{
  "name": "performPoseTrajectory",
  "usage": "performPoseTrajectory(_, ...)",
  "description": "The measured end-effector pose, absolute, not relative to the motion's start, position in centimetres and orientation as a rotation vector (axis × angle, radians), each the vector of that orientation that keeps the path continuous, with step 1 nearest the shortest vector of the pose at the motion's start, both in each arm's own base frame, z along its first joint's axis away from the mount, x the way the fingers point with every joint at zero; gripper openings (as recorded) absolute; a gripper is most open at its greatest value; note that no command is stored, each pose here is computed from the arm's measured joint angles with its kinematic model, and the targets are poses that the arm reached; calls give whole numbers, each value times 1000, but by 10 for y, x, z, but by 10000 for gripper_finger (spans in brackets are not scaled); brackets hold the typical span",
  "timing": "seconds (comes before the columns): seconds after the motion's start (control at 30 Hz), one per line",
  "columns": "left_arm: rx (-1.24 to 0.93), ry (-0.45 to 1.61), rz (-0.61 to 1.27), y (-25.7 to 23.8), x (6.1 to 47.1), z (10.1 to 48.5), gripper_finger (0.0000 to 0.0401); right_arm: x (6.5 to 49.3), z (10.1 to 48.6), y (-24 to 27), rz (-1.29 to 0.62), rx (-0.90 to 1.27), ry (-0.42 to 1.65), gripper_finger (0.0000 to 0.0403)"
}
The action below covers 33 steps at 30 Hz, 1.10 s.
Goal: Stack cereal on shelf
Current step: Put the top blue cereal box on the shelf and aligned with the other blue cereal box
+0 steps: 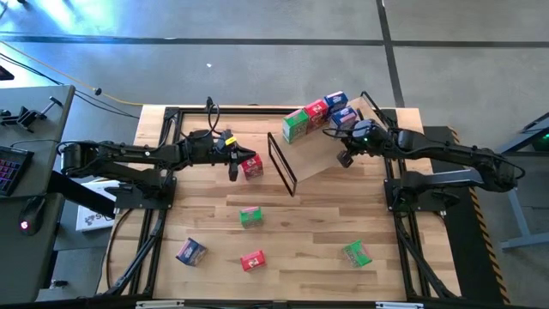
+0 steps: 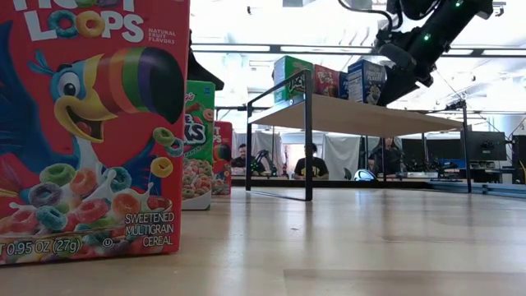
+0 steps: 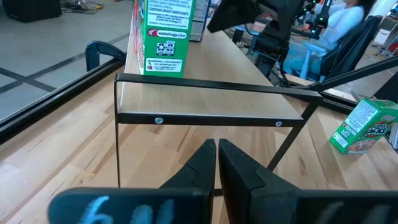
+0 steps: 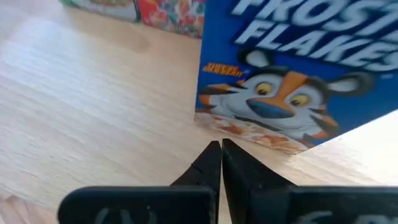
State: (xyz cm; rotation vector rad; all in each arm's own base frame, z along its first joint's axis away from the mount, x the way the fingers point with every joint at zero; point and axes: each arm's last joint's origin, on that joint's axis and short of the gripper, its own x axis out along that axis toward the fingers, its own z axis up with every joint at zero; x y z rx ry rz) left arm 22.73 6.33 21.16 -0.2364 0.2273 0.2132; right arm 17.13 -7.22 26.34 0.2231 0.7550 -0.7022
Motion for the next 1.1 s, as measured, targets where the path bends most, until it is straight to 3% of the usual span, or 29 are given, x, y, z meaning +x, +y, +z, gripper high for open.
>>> performPoseTrajectory(1.1, -263, 255, 223, 63, 226, 209, 10, 174, 272, -84, -745, 163, 653, 1)
